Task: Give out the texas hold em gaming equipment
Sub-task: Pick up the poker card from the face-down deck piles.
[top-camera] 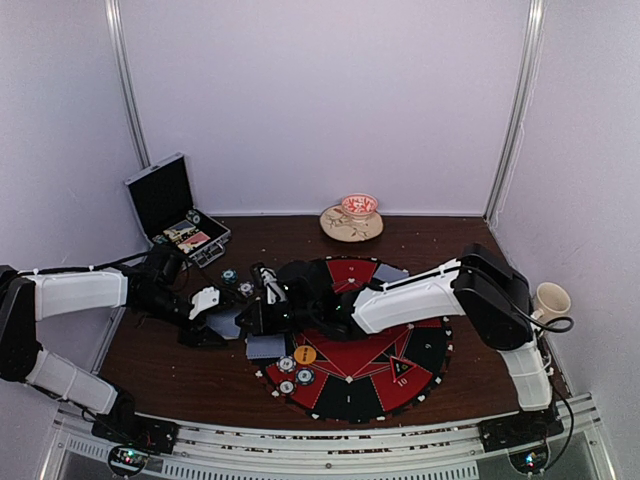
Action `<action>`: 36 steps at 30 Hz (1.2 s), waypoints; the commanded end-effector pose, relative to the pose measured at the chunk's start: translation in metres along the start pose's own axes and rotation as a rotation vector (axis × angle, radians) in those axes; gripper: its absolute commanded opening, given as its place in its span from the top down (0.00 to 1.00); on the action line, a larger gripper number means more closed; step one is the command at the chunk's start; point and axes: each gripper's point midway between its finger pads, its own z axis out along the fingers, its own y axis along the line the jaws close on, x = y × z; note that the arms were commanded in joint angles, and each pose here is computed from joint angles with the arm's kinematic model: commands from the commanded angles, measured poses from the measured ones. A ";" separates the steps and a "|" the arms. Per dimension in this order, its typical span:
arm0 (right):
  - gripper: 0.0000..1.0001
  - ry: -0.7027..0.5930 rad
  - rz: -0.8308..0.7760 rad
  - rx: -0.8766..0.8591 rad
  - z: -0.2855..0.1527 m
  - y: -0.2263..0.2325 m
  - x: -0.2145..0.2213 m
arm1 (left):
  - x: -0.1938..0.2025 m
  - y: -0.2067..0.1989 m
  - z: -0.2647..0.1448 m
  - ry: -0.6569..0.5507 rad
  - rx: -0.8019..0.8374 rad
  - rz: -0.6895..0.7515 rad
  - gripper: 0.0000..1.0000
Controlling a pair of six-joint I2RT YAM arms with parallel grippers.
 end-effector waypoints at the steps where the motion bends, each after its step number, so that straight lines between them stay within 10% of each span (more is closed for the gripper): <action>1: 1.00 -0.020 -0.004 -0.073 -0.012 0.022 -0.012 | -0.007 0.003 0.000 -0.036 -0.001 0.017 0.48; 36: 1.00 -0.102 -0.171 0.208 -0.107 -0.008 -0.033 | -0.006 0.003 0.000 -0.034 0.001 0.015 0.48</action>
